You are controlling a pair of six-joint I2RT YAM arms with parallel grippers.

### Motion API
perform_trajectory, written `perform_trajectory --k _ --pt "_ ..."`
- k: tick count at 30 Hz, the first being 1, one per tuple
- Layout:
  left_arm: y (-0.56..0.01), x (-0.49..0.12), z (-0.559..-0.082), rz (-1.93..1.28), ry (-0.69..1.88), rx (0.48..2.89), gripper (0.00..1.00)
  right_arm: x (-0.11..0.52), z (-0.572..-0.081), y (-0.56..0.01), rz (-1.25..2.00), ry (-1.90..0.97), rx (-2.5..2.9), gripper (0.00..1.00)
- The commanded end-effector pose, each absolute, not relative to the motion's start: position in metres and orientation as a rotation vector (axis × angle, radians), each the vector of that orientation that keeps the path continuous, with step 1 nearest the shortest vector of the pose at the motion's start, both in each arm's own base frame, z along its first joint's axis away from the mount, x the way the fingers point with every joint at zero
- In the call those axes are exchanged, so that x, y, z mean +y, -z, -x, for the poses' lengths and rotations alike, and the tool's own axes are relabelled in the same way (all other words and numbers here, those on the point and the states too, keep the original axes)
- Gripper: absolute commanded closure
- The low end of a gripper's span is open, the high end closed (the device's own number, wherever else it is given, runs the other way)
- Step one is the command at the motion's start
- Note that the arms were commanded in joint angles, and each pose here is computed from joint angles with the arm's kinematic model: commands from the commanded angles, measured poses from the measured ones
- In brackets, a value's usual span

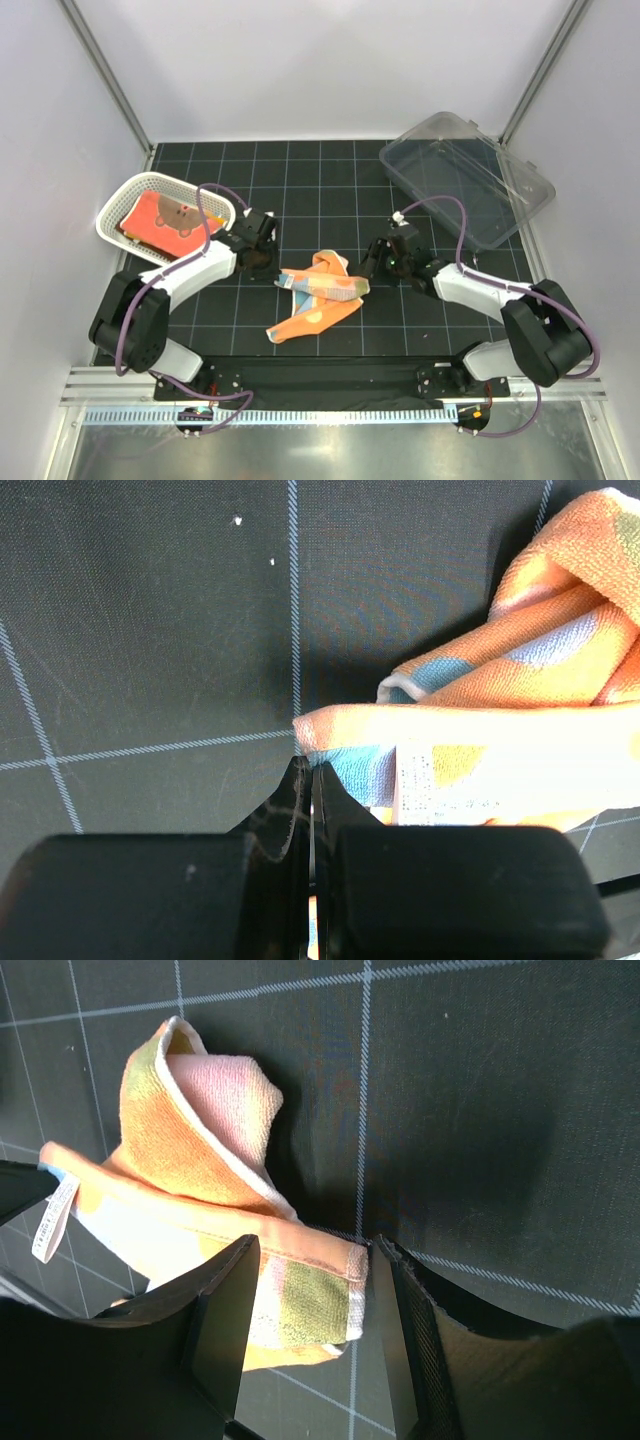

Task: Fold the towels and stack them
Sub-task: Flatten out the crumpled towel

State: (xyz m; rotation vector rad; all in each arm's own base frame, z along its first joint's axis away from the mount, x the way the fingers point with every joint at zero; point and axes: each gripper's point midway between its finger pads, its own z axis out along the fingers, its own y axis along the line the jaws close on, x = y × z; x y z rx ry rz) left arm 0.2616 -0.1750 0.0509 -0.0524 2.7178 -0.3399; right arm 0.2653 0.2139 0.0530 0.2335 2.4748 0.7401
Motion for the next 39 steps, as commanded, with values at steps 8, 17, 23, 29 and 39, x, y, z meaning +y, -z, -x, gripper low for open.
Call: perform_trajectory --k 8,17,23,29,39 --pt "-0.046 -0.175 -0.267 0.057 0.325 2.704 1.00 0.220 -0.268 -0.050 -0.235 -0.843 2.407 0.44" --pt "-0.048 -0.182 -0.271 0.051 0.358 2.695 1.00 0.220 -0.270 -0.065 -0.205 -0.857 2.349 0.78" --pt "-0.113 -0.215 -0.288 -0.072 0.599 2.525 1.00 0.210 -0.275 -0.132 -0.095 -0.813 2.219 0.99" --pt "-0.249 -0.240 -0.281 -0.179 0.887 2.232 1.00 0.196 -0.257 -0.276 0.076 -0.823 1.958 0.99" --pt "-0.458 -0.246 -0.174 -0.254 1.438 1.651 1.00 0.178 -0.158 -0.460 0.270 -1.089 1.429 0.99"
